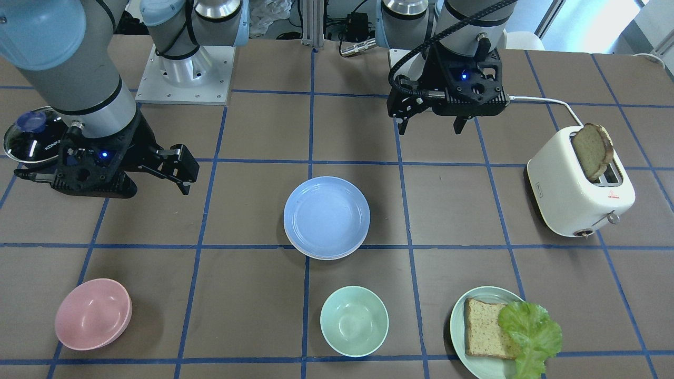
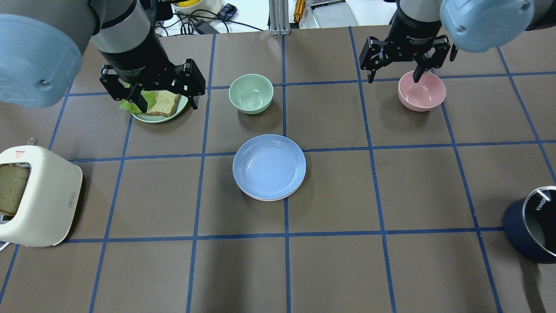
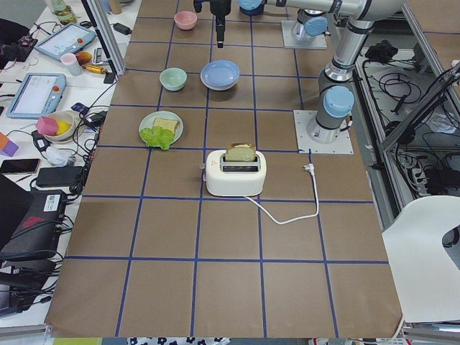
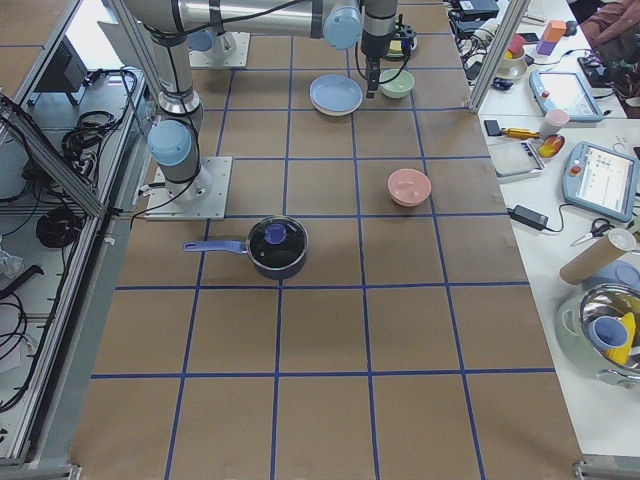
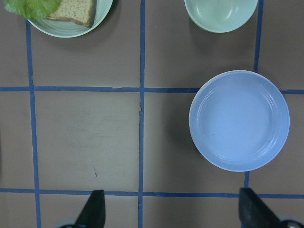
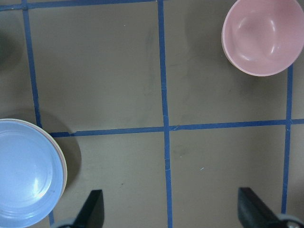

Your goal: Stack three plates with pink and blue

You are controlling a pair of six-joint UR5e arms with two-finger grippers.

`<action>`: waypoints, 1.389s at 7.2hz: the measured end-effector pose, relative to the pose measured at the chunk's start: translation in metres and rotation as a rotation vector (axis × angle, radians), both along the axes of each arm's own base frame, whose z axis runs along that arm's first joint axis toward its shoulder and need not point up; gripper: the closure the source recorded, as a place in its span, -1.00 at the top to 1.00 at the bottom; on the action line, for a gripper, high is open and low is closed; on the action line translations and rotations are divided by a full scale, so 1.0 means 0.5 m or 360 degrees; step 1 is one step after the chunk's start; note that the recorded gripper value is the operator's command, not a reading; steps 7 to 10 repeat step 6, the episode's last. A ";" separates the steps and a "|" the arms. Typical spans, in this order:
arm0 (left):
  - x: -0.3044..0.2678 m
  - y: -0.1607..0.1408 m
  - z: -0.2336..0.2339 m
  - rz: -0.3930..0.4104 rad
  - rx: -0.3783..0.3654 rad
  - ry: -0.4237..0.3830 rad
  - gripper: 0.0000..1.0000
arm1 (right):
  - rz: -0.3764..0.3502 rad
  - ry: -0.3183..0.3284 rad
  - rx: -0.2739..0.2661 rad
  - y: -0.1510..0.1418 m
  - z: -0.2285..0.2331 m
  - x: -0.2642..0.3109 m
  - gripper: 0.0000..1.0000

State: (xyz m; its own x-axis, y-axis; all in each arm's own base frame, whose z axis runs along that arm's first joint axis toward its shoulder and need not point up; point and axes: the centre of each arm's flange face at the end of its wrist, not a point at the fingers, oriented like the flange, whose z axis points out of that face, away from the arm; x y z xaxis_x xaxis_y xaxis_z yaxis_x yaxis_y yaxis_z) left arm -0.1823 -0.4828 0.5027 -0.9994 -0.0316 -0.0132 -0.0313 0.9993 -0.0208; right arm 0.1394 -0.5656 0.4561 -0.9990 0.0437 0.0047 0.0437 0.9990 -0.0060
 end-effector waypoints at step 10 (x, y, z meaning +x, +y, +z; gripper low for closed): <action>0.000 0.000 0.000 0.0000 0.0002 0.0001 1.00 | -0.0006 0.0003 0.0035 0.016 0.016 -0.008 1.00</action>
